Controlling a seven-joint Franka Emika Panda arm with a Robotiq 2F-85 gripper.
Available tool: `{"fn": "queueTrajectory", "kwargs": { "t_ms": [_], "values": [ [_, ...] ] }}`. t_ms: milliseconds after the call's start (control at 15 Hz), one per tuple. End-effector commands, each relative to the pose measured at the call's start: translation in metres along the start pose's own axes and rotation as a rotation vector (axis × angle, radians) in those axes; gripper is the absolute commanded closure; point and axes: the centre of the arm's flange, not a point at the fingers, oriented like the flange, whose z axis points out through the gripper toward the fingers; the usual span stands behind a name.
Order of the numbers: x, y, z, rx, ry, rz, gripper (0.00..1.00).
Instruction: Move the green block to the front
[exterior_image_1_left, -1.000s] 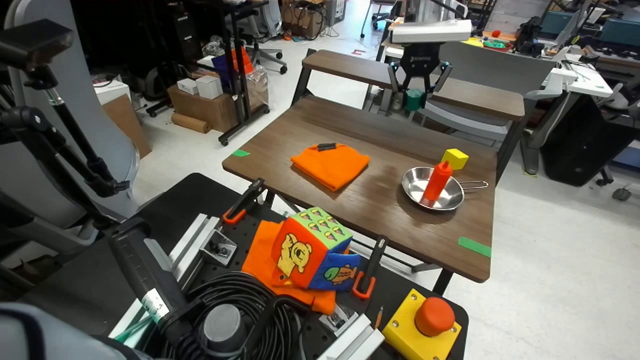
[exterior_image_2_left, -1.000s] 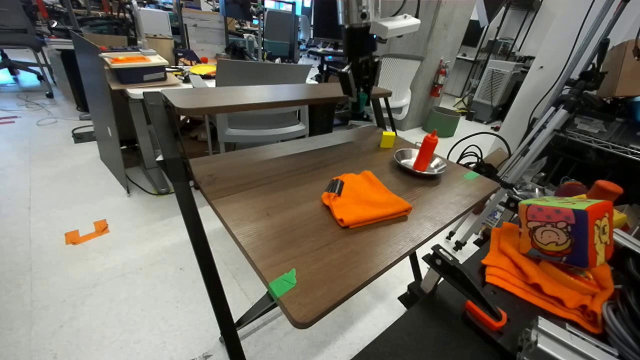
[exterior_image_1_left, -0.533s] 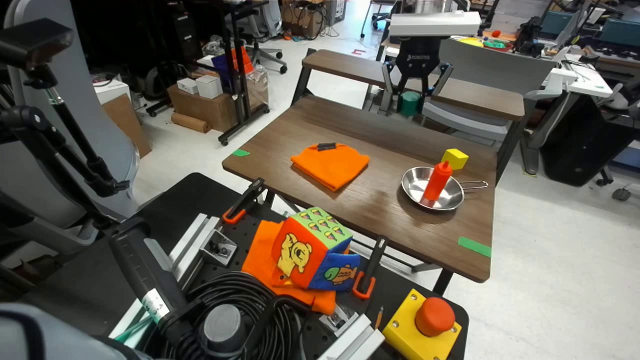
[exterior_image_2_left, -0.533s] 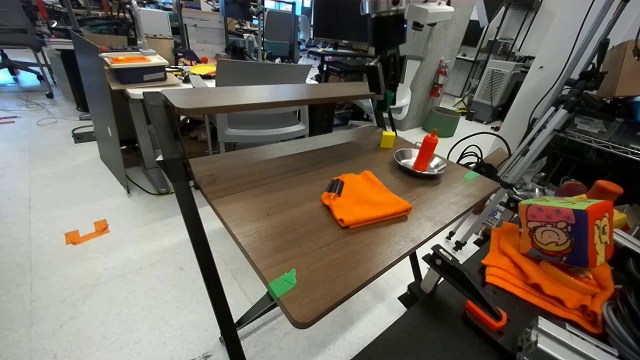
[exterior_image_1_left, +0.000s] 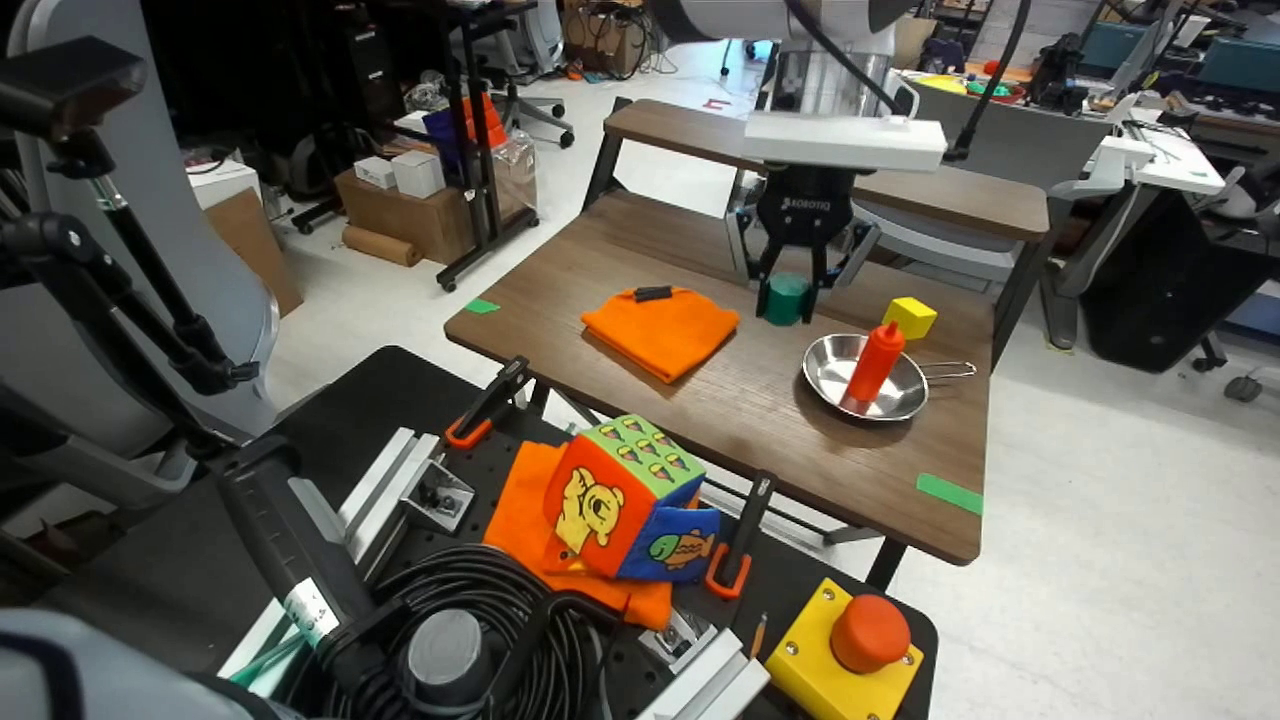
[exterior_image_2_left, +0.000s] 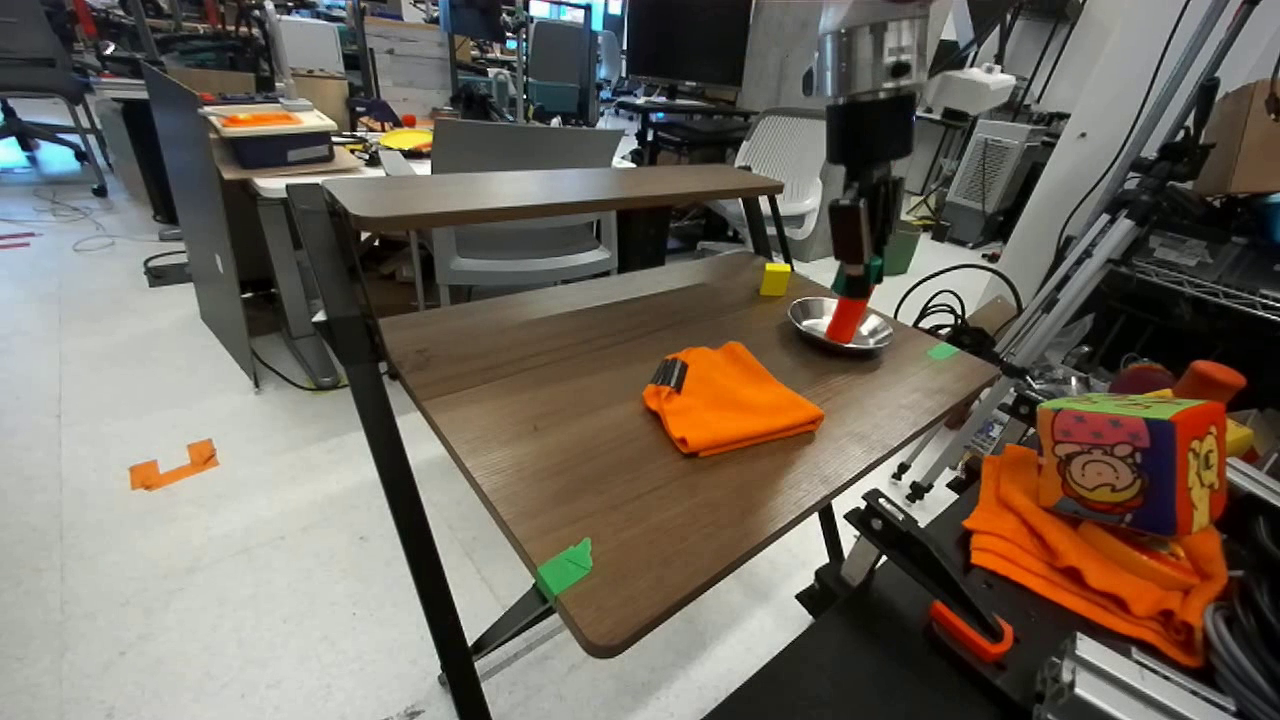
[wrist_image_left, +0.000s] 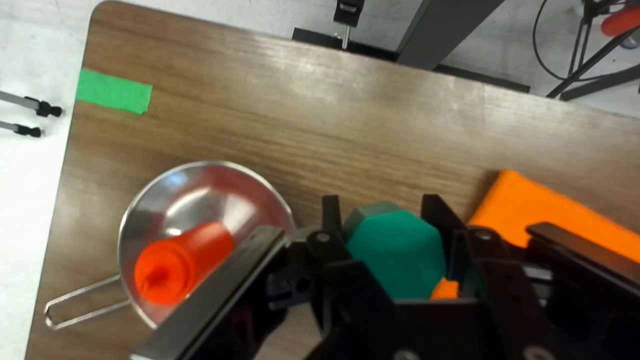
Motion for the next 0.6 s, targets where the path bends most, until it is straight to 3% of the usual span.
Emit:
{"fn": "queueTrajectory", "kwargs": {
  "t_ms": [0, 267, 533],
  "values": [
    [-0.063, 0.000, 0.043, -0.014, -0.016, 0.011, 0.81],
    [-0.077, 0.026, 0.078, -0.016, -0.024, 0.141, 0.81],
    [-0.076, 0.057, 0.088, -0.017, -0.017, 0.284, 0.81]
  ]
}}
